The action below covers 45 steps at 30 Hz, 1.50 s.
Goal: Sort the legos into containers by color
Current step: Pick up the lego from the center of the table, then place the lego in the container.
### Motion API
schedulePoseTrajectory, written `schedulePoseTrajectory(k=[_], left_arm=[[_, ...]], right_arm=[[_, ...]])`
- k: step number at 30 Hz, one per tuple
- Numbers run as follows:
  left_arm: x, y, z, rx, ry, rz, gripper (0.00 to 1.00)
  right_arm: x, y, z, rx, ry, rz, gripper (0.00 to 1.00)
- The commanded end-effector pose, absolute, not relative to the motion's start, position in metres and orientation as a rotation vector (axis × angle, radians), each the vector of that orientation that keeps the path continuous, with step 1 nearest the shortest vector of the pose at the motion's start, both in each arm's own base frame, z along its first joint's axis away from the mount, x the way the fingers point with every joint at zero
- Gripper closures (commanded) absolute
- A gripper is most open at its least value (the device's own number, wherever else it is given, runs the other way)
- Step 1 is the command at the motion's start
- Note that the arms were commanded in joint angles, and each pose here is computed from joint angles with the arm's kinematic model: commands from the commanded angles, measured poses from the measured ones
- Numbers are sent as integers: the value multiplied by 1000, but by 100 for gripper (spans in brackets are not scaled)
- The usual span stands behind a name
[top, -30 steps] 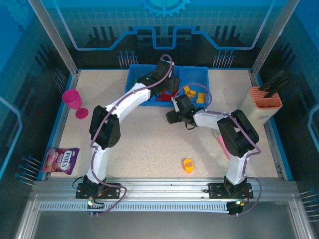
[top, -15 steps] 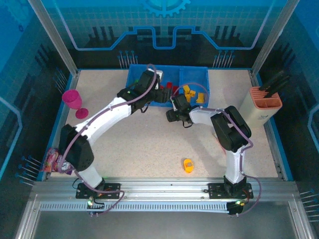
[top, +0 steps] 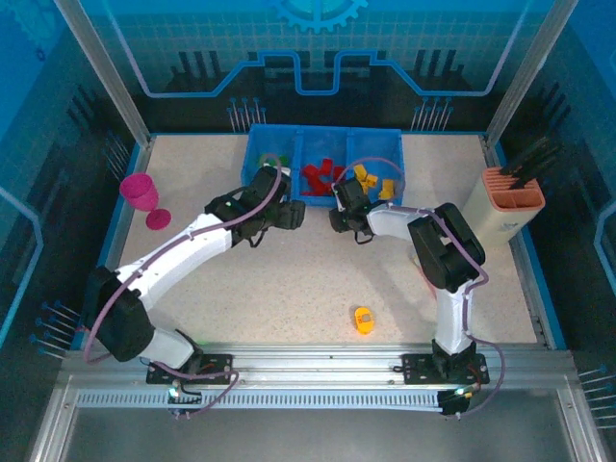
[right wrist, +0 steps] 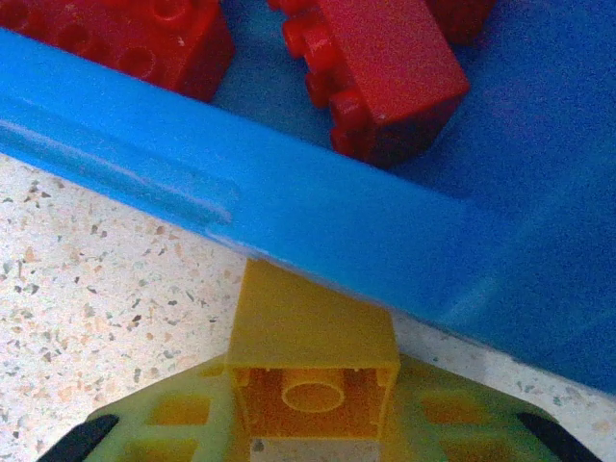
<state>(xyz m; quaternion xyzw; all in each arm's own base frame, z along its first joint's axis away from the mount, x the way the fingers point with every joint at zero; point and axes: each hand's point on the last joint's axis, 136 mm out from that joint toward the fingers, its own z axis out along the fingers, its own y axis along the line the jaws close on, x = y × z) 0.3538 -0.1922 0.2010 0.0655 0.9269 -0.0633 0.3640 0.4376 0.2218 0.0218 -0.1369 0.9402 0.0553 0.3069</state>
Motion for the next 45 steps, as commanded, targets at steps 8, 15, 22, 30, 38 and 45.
schedulePoseTrajectory(k=[8,15,22,30,38,45], left_arm=[[332,-172,205,142,2381,-130,19],[333,-172,213,152,2360,-147,18],[328,-177,214,172,2365,-193,18],[310,-169,214,144,2380,-230,18],[297,-156,217,89,2371,-230,18],[297,-156,218,93,2369,-225,17]], right_arm=[[418,219,59,-402,2490,191,75],[388,199,107,-400,2464,160,75],[414,173,154,-326,2353,108,74],[485,148,135,-178,2353,124,75],[529,143,116,-133,2408,177,67],[534,144,124,-127,2401,186,51]])
